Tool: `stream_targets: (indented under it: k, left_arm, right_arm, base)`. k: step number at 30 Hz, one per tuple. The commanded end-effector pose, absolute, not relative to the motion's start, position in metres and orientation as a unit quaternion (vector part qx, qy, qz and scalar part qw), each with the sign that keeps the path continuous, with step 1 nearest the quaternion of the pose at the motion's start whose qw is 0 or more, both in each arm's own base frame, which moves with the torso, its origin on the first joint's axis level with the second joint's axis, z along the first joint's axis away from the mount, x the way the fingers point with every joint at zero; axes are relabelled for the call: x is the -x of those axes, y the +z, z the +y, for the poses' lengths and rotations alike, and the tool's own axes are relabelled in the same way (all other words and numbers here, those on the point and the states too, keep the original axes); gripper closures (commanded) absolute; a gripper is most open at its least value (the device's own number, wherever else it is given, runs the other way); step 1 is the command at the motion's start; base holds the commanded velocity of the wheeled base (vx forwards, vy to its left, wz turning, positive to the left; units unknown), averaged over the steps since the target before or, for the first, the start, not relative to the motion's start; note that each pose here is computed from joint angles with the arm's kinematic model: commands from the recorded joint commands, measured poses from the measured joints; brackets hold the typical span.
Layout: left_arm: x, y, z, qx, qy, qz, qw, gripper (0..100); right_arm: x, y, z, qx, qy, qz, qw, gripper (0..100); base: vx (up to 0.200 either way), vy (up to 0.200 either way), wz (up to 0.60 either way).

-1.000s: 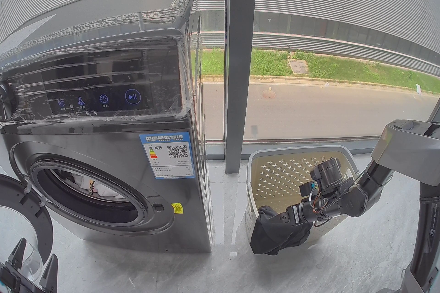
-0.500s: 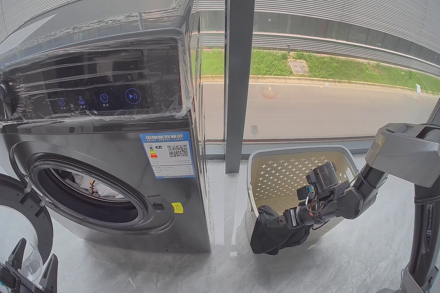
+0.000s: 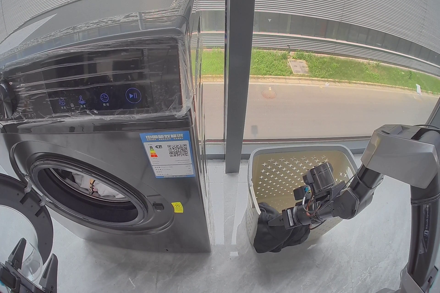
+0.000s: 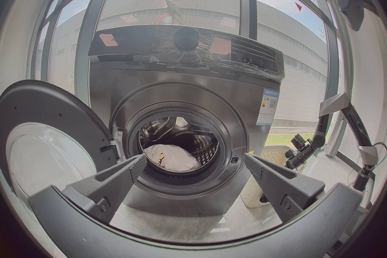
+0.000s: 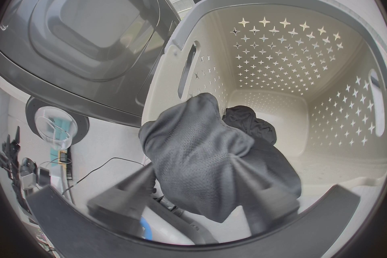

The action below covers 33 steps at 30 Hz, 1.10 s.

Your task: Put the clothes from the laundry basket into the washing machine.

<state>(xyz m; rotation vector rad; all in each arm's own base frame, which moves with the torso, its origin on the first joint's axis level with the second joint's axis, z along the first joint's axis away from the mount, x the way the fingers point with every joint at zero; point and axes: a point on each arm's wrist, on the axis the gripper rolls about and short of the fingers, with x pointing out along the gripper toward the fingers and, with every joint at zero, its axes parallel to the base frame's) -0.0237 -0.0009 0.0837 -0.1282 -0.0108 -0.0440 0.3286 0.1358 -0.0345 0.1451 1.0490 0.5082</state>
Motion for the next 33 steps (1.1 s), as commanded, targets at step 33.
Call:
stream_targets:
  k: [33]
  left_arm:
    - [0.025,0.083,-0.001,0.066,-0.022,-0.014,0.997,0]
  right_arm:
    - [-0.195,0.228,0.085,-0.065,0.348,0.101,0.93,100]
  base:
    - [0.0,0.0,0.0]
